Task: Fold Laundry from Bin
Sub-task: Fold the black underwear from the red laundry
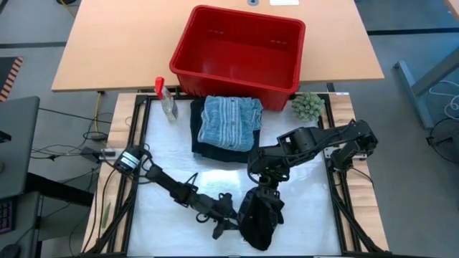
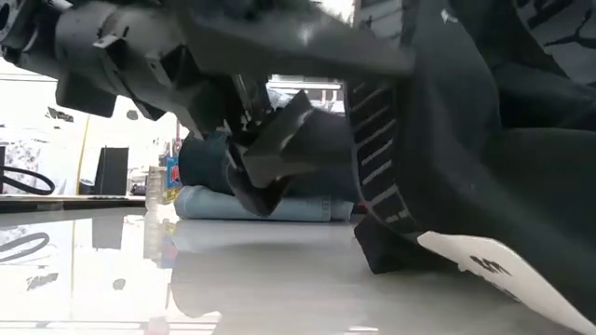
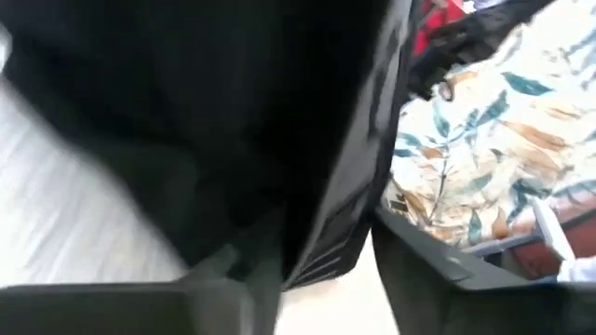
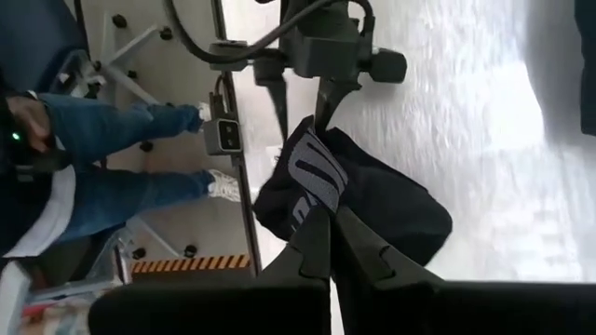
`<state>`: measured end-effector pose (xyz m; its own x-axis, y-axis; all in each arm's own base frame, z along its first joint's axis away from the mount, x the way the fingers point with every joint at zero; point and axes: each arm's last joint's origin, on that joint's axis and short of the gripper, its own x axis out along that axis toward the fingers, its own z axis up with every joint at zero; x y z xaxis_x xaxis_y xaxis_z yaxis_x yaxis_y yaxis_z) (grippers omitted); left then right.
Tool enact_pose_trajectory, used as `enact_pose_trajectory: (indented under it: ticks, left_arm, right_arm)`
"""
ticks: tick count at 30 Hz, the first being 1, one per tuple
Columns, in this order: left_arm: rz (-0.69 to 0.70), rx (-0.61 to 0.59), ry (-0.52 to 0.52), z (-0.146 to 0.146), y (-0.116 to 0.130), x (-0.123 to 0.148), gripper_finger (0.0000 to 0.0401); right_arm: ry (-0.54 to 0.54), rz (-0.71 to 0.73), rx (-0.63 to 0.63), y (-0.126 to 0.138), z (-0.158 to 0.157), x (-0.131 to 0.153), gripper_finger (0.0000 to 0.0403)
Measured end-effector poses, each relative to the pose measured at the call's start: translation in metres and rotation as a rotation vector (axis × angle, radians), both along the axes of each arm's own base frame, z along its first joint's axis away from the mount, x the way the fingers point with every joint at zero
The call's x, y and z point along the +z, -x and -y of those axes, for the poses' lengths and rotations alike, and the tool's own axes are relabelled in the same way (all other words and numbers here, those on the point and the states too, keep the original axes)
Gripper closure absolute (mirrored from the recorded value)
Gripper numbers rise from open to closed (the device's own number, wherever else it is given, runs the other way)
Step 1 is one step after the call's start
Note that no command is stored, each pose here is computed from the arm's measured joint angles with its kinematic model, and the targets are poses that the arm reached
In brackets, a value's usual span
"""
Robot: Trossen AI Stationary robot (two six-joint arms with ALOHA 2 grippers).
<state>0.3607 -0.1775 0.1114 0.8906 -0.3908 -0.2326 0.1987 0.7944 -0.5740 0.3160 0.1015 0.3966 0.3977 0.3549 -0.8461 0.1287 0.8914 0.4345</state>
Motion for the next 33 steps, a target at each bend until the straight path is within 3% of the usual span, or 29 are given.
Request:
enact_pose_trajectory:
  ticks: [4, 7, 9, 14, 16, 19, 22, 24, 29, 33]
  left_arm:
    - [-0.103, 0.04, 0.066, -0.002, 0.001, -0.006, 0.0368]
    - [-0.112, 0.06, 0.117, -0.002, 0.001, -0.004, 0.0393]
    - [-0.101, 0.066, 0.156, -0.003, 0.002, 0.007, 0.0399]
    - [0.052, 0.132, 0.171, -0.013, 0.006, 0.068, 0.0401]
    - [0.027, 0.249, 0.134, -0.022, 0.013, 0.087, 0.0401]
    - [-0.125, 0.535, 0.107, -0.041, 0.035, 0.108, 0.0401]
    - [-0.284, 0.848, 0.088, -0.058, 0.069, 0.113, 0.0401]
    - [-0.382, 0.983, 0.061, -0.067, 0.09, 0.11, 0.0401]
    - [-0.537, 1.094, -0.005, -0.079, 0.114, 0.104, 0.0401]
    - [-0.498, 1.088, 0.058, -0.075, 0.111, 0.103, 0.0401]
  right_arm:
    - [0.041, -0.01, 0.007, 0.002, 0.001, -0.001, 0.0378]
    - [0.084, -0.018, -0.003, 0.003, 0.004, -0.003, 0.0378]
    - [0.115, -0.042, -0.018, 0.005, 0.006, -0.004, 0.0378]
    - [0.178, -0.136, -0.052, 0.013, 0.013, -0.008, 0.0378]
    - [0.194, -0.167, -0.07, 0.015, 0.015, -0.009, 0.0378]
    - [0.204, -0.205, -0.082, 0.018, 0.016, -0.01, 0.0378]
    - [0.205, -0.23, -0.095, 0.021, 0.017, -0.01, 0.0378]
    - [0.205, -0.236, -0.101, 0.021, 0.017, -0.01, 0.0378]
    - [0.18, -0.163, -0.114, 0.014, 0.015, -0.008, 0.0378]
    - [0.081, -0.039, -0.084, 0.002, 0.009, -0.003, 0.0378]
